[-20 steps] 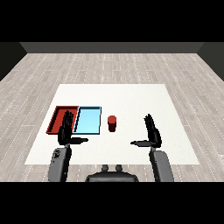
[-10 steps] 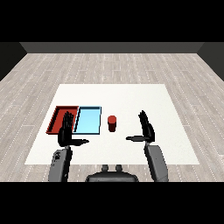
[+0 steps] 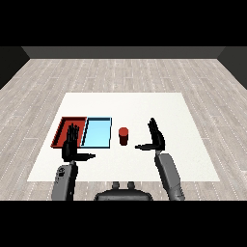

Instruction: Pick the red can and put it in the red box

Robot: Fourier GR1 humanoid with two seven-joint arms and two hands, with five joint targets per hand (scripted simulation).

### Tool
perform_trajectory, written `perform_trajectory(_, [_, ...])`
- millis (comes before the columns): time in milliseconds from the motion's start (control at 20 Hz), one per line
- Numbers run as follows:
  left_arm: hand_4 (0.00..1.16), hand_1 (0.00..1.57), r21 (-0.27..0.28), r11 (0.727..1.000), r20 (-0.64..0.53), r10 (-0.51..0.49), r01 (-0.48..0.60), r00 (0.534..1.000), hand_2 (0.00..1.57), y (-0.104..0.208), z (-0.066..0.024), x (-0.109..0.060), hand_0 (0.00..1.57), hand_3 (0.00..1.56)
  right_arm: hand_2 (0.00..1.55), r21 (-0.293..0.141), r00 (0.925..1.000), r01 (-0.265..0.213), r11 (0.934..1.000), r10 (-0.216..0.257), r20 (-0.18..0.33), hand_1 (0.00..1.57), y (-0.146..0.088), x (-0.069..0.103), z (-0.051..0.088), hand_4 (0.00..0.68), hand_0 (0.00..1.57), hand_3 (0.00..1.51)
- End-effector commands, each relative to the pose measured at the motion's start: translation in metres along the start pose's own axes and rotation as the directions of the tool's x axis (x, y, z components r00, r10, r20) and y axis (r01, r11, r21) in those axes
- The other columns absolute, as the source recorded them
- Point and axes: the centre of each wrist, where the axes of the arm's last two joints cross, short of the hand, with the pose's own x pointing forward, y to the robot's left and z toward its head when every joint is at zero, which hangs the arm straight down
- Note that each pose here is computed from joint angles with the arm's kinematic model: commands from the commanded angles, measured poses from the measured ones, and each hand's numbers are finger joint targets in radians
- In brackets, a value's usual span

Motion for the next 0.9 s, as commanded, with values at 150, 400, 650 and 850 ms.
perform_trajectory(150, [0.0,0.0,0.006,1.0,-0.006,0.003,-0.003,1.0,0.0,-0.007,0.0005,0.008,0.0,0.0,0.0,-0.017,0.9969,0.065,0.9978,-0.065,-0.045,0.0,0.027,-0.024,-0.019,0.0,0.0,0.0])
perform_trajectory(400, [0.0,0.0,0.0,1.0,0.008,-0.013,0.013,1.0,0.0,-0.007,-0.0049,0.008,0.0,0.0,0.0,0.0,0.994,0.091,0.9958,-0.091,-0.061,0.0,0.035,-0.043,-0.004,0.0,0.0,0.0])
perform_trajectory(650, [0.0,0.0,0.004,1.0,0.007,0.002,-0.002,1.0,0.0,0.004,-0.0058,-0.01,0.0,0.0,0.0,0.002,0.9912,0.109,0.994,-0.109,-0.076,0.0,0.045,-0.074,0.013,0.0,0.0,0.0])
perform_trajectory(850, [0.0,0.0,0.005,1.0,0.011,-0.005,0.005,1.0,0.0,-0.033,-0.0105,0.004,0.0,0.0,0.0,0.013,0.9857,0.149,0.9888,-0.147,-0.082,0.0,0.041,-0.061,0.001,0.0,0.0,0.0])
